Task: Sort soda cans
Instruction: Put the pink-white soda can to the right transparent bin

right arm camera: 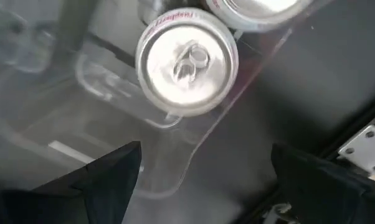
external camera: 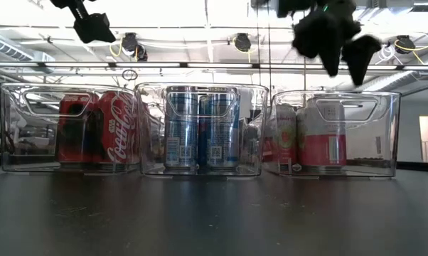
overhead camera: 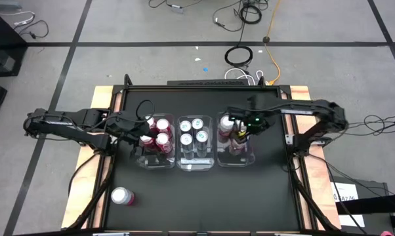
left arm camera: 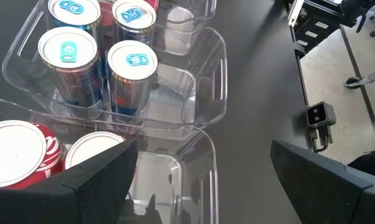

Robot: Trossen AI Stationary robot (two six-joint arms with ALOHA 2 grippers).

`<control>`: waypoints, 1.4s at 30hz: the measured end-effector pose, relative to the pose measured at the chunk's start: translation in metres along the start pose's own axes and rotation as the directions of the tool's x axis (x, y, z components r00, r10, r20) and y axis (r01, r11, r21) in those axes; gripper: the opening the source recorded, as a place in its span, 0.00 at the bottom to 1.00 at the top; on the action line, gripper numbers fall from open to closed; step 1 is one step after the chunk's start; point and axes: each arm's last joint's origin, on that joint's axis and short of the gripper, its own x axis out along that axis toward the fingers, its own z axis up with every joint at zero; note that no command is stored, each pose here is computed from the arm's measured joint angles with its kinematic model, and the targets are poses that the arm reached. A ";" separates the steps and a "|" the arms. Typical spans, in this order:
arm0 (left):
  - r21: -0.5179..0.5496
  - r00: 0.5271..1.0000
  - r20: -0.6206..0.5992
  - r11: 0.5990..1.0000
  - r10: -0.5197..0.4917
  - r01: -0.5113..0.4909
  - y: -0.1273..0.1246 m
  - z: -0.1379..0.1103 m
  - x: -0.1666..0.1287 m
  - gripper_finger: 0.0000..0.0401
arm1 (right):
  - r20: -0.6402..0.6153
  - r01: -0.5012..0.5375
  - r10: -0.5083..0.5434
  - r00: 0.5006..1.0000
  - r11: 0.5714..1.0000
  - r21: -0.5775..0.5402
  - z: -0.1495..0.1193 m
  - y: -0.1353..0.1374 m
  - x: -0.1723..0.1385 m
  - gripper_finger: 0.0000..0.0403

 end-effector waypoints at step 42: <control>-0.632 0.907 -0.284 0.650 0.311 -0.421 -0.064 -0.016 0.012 0.90 | 0.582 0.040 0.226 0.781 0.913 -0.407 -0.209 0.071 0.025 0.87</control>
